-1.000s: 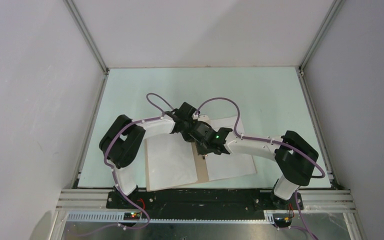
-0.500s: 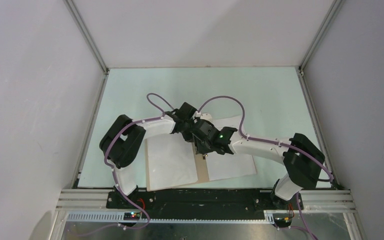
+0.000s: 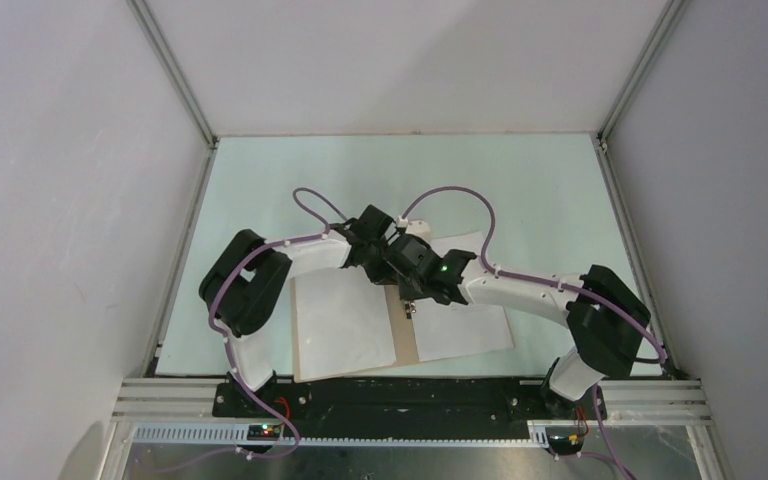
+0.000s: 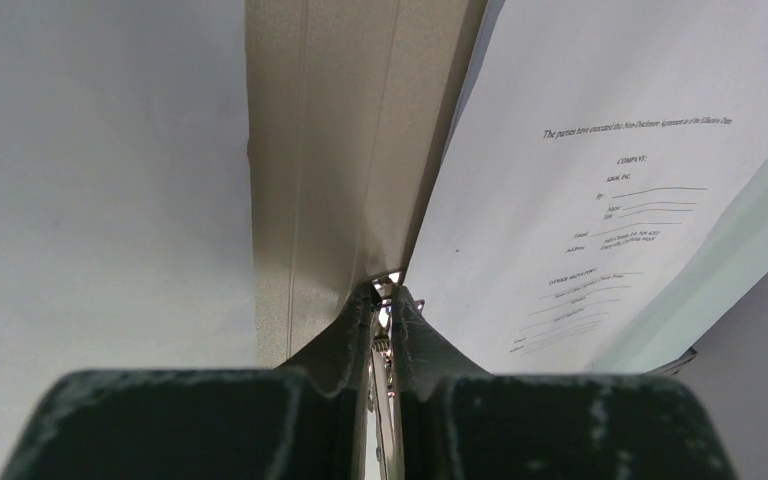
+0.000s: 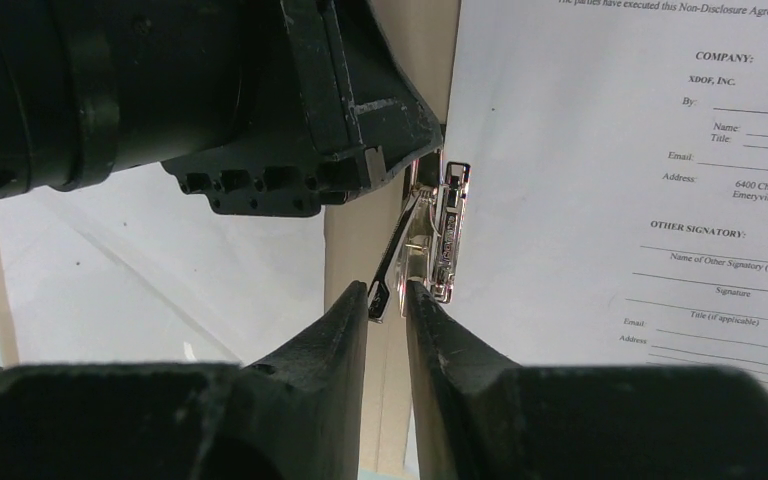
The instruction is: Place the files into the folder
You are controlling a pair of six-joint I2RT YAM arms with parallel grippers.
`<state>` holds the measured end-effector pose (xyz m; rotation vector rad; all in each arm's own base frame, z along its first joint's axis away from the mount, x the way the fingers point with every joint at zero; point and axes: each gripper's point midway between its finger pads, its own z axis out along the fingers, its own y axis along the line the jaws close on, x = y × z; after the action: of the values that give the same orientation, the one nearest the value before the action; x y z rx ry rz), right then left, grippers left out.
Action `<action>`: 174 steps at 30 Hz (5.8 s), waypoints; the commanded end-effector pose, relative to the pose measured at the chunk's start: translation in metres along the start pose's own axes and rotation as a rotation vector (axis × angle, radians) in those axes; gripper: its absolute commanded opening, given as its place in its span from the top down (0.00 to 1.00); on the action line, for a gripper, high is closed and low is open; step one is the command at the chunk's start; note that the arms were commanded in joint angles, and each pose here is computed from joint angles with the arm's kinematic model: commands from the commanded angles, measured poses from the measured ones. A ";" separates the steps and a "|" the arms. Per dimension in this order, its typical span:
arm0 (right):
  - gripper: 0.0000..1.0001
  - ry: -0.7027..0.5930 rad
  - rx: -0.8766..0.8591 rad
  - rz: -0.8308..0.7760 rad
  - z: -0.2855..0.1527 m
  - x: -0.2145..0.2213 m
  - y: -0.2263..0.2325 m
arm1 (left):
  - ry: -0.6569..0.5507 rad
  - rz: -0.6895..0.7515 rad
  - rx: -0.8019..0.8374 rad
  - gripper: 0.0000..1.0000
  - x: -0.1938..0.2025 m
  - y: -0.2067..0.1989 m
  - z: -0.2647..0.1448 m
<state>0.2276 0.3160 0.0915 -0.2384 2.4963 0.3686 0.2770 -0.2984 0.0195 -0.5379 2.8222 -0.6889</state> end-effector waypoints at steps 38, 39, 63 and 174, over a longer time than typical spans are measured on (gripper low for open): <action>0.88 -0.016 0.176 -0.185 0.009 0.028 0.000 | 0.046 -0.040 -0.074 1.00 0.016 0.023 0.016; 0.88 -0.013 0.180 -0.189 0.009 0.030 -0.001 | 0.048 -0.040 -0.075 1.00 0.017 0.023 0.016; 0.91 0.073 0.303 -0.303 0.016 0.073 -0.019 | 0.087 -0.062 -0.111 1.00 0.020 0.042 0.025; 0.93 0.294 0.503 -0.273 0.022 0.120 -0.091 | 0.135 -0.147 -0.179 1.00 0.024 0.084 0.038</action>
<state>0.1960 0.2907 0.0253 -0.3718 2.5514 -0.1136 0.2755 -0.3111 0.0128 -0.6490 2.8615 -0.9687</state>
